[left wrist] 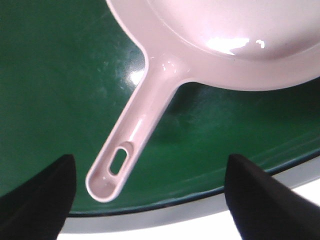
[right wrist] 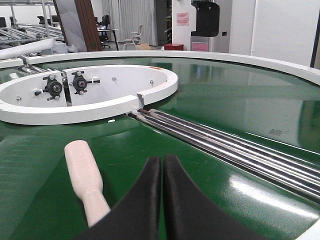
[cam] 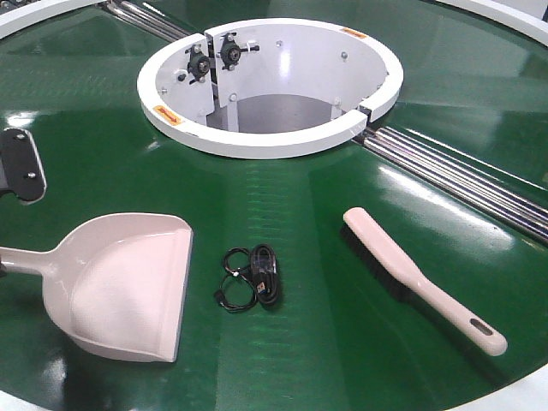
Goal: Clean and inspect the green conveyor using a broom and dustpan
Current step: 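Lower the left gripper onto the pink dustpan handle and grasp it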
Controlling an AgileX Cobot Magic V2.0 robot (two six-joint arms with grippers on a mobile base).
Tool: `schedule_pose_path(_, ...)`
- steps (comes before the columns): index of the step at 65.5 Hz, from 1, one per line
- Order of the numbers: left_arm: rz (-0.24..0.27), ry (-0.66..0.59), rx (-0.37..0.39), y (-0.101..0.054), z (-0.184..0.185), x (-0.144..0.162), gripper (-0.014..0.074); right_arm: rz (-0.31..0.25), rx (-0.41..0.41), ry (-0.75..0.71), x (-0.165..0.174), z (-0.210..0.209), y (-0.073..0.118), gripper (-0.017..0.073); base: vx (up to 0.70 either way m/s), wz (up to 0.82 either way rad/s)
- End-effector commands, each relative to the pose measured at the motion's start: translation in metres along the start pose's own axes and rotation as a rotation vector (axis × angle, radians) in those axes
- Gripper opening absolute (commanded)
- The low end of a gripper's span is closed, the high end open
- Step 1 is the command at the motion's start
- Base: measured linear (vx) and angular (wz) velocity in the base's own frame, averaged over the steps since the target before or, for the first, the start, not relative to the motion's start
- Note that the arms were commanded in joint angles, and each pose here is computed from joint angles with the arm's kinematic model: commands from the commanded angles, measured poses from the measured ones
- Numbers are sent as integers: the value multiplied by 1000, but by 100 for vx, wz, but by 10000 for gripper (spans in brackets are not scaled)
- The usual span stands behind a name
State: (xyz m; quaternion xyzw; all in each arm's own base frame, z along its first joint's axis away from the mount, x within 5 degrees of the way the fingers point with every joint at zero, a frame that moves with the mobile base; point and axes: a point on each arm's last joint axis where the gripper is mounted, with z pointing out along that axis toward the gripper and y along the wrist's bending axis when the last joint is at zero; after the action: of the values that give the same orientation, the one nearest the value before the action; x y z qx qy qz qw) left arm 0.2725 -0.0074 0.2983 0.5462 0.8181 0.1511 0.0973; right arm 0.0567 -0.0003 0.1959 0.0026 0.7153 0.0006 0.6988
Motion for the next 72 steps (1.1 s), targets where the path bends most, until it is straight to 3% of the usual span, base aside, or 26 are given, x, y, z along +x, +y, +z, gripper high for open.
schedule_pose_path(1, 63, -12, -77, 10, -7, -2, 575, -9, 6, -84, -6, -1, 0, -8, 0, 0)
schedule_pose_path(6, 107, 28, -61, 13, 3, -2, 575, -9, 6, -84, -6, -1, 0, -8, 0, 0)
schedule_pose_path(16, 126, 48, -35, 15, 15, -5, 575, -9, 6, -84, -6, -1, 0, -8, 0, 0)
schedule_pose_path(39, 253, 65, -13, 22, 41, -12, 575, -9, 6, -84, -6, -1, 0, -8, 0, 0)
schedule_pose_path(72, 320, 95, -21, 32, 79, -21, 575, -9, 6, -83, -6, -1, 0, -8, 0, 0)
